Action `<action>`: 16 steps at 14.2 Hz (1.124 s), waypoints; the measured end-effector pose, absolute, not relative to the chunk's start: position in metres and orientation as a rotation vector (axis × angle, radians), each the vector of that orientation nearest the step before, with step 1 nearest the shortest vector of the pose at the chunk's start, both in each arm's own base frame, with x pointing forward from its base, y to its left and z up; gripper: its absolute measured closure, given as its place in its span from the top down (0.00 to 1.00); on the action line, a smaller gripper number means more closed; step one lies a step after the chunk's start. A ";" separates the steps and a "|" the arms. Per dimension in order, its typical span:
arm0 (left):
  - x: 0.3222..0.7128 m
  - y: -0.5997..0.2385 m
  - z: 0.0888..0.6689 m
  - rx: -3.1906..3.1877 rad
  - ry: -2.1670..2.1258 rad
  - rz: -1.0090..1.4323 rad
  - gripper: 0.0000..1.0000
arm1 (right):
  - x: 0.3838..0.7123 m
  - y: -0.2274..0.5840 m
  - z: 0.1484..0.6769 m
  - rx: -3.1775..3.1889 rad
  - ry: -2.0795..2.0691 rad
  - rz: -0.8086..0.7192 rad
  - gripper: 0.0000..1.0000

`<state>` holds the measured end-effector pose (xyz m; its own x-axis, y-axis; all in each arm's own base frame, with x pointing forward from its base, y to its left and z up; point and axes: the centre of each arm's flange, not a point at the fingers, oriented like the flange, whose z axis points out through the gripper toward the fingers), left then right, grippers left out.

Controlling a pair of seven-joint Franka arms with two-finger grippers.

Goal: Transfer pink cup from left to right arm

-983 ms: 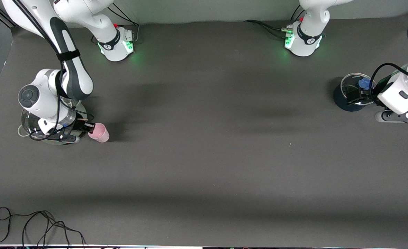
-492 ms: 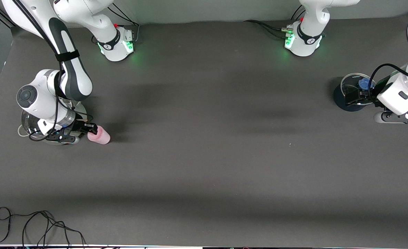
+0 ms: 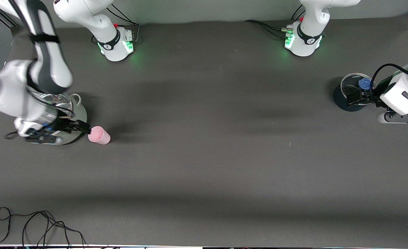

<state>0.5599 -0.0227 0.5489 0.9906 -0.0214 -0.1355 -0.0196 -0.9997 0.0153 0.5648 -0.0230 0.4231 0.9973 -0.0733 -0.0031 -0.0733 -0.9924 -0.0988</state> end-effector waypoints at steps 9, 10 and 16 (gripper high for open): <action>0.561 -0.026 0.549 3.120 -0.041 -0.205 1.00 | 0.561 -0.064 0.615 -3.092 0.123 0.044 1.00; 0.561 -0.026 0.549 3.121 -0.042 -0.204 1.00 | 0.561 -0.069 0.618 -3.093 0.137 0.036 1.00; 0.563 -0.026 0.547 3.122 -0.041 -0.197 1.00 | 0.559 -0.084 0.611 -3.096 0.186 0.080 1.00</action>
